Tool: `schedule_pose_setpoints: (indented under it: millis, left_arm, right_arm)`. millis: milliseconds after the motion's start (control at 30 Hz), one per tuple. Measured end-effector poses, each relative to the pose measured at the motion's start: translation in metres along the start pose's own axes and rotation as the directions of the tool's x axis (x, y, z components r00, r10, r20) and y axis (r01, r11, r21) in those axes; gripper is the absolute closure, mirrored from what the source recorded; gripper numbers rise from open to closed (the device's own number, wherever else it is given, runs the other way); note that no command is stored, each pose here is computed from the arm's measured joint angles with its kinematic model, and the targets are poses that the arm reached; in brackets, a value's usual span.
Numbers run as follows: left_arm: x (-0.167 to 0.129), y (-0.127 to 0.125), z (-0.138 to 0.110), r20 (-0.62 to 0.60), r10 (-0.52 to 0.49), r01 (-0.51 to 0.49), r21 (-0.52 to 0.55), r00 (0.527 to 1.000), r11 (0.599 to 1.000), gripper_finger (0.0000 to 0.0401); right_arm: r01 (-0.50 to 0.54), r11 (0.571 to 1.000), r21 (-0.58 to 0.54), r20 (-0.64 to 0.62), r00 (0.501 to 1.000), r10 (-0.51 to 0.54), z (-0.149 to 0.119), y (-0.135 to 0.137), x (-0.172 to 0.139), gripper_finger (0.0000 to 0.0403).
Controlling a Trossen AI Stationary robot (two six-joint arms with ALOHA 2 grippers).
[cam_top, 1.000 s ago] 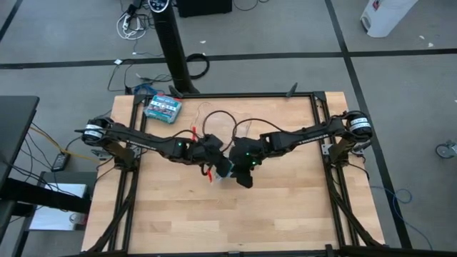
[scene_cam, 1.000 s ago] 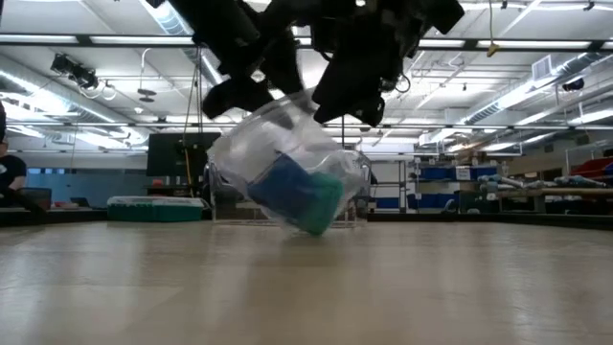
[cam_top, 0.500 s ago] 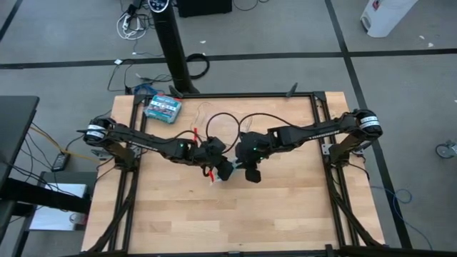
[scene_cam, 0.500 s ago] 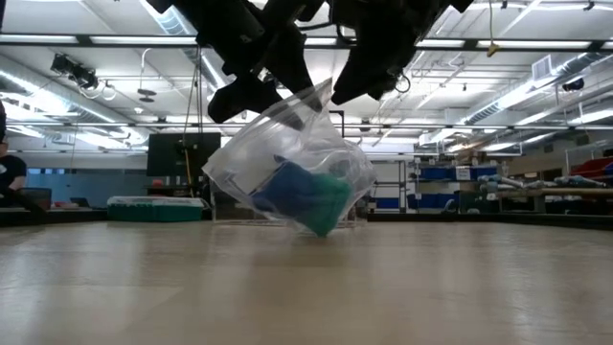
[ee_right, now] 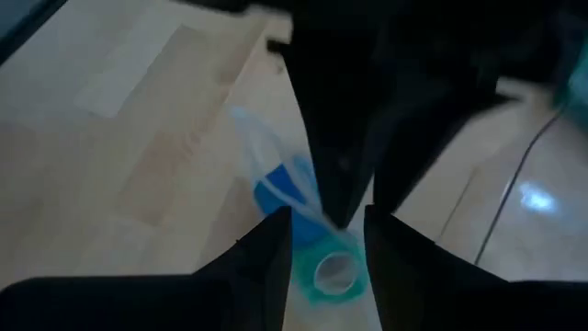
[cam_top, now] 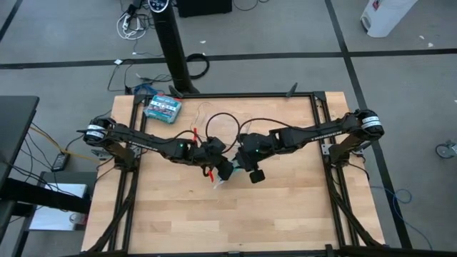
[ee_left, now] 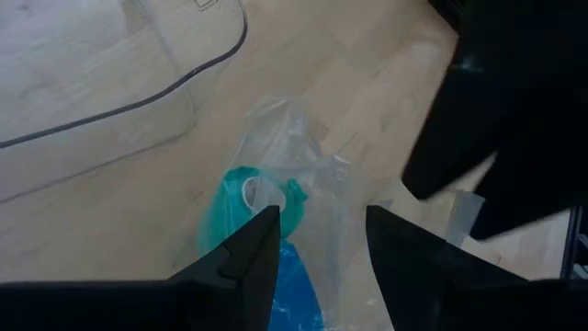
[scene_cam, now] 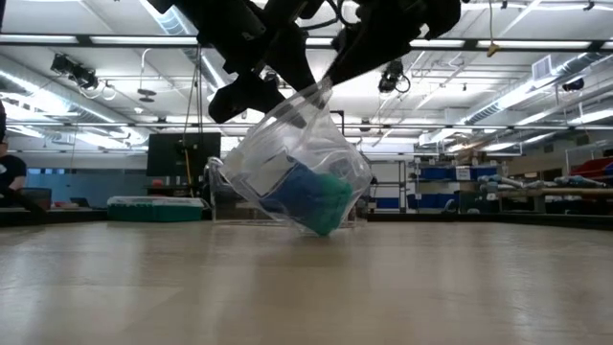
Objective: Roll bandage
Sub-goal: Close the transparent zip bag
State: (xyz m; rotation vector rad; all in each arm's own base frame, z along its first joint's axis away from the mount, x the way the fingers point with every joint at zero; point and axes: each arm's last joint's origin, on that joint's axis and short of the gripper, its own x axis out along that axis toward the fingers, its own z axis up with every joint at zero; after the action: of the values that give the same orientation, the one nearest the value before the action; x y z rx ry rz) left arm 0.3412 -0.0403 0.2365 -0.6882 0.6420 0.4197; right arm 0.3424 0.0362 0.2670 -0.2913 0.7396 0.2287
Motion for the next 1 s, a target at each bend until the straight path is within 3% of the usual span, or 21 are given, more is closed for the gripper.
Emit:
schedule_pose_setpoints:
  millis: [133, 333, 467, 600, 733, 1000]
  left_arm:
    - [0.000, 0.000, 0.001, 0.005, -0.005, 0.005, -0.002, 1.000, 1.000, 0.0231]
    - [0.000, -0.001, 0.001, 0.007, -0.006, 0.007, -0.021, 1.000, 1.000, 0.0231]
    - [0.000, -0.001, 0.001, 0.012, -0.010, 0.010, -0.024, 1.000, 1.000, 0.0231]
    - [0.000, -0.002, 0.002, 0.020, -0.017, 0.017, -0.032, 1.000, 0.999, 0.0231]
    - [0.000, -0.002, 0.002, 0.026, -0.014, 0.015, -0.039, 1.000, 0.999, 0.0231]
    - [-0.006, 0.000, 0.002, -0.009, -0.013, 0.012, -0.049, 1.000, 0.999, 0.0231]
  right_arm:
    - [-0.001, 0.997, -0.080, 0.009, 1.000, 0.002, 0.001, 0.002, 0.002, 0.0266]
    - [0.024, 0.996, -0.082, 0.005, 1.000, -0.023, 0.000, -0.001, 0.005, 0.0276]
    - [0.040, 0.996, -0.075, -0.003, 0.999, -0.041, -0.001, -0.005, 0.005, 0.0316]
    - [0.002, 0.998, -0.065, 0.004, 1.000, -0.002, -0.003, -0.009, 0.004, 0.0382]
    - [-0.028, 0.998, -0.056, 0.011, 1.000, 0.029, -0.004, -0.012, 0.004, 0.0394]
    - [-0.046, 0.995, 0.087, -0.007, 0.999, 0.047, -0.005, -0.010, -0.011, 0.0402]
